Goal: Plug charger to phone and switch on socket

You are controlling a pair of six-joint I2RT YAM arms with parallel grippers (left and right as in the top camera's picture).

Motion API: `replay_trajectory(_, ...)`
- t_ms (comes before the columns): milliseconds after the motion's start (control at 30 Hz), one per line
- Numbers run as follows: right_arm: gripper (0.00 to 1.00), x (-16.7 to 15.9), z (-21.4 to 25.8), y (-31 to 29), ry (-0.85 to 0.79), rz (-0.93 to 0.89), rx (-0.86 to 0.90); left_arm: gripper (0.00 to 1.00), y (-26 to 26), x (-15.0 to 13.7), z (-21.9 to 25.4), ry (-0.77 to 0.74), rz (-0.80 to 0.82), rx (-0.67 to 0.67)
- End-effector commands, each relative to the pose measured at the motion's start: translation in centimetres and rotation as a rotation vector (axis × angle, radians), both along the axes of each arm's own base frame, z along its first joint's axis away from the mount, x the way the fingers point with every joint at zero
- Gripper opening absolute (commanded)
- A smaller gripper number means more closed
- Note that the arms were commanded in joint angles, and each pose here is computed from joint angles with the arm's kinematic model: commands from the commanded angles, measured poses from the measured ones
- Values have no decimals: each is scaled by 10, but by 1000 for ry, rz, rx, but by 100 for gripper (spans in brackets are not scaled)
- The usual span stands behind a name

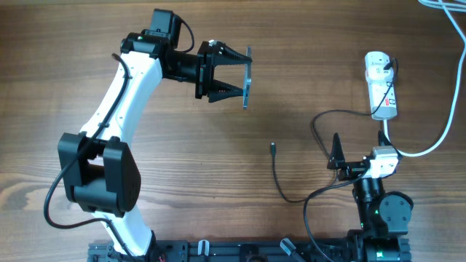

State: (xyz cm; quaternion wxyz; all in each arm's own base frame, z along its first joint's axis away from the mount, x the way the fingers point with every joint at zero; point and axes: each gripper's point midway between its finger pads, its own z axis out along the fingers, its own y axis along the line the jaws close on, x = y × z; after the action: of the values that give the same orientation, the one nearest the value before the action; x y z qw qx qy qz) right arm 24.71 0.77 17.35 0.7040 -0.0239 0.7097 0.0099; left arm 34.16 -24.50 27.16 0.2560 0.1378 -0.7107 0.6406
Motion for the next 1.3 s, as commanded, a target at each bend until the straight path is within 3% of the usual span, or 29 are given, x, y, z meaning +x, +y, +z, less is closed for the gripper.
replay_trajectory(0,100,0,1,0,-6,1,27,58,2,-6,27,-29,-13,-61)
replay_trajectory(133,100,0,1,1,-5,6,37,59,2,-6,27,-30,-13,-61)
replay_trajectory(233,100,-2,4,18,-2,101,159,58,2,-6,27,-30,-13,-61)
replay_trajectory(333,100,-8,7,42,42,248,420,58,2,-6,27,-30,-13,-61)
replay_trajectory(533,100,-8,7,45,157,247,1027,59,2,-6,27,-30,-13,-61)
replay_trajectory(600,100,-9,9,46,175,252,1127,58,2,-6,27,-30,-13,-61)
replay_trajectory(833,100,-32,79,71,-63,535,833,59,2,-6,27,-30,-13,-61)
replay_trajectory(1067,100,-41,149,69,-189,523,623,59,2,-6,27,-30,-13,-61)
replay_trajectory(1167,100,-32,176,76,-112,527,521,59,2,-6,27,-30,-13,-61)
replay_trajectory(1267,100,-9,196,90,76,561,445,59,2,-6,26,-31,-12,-59)
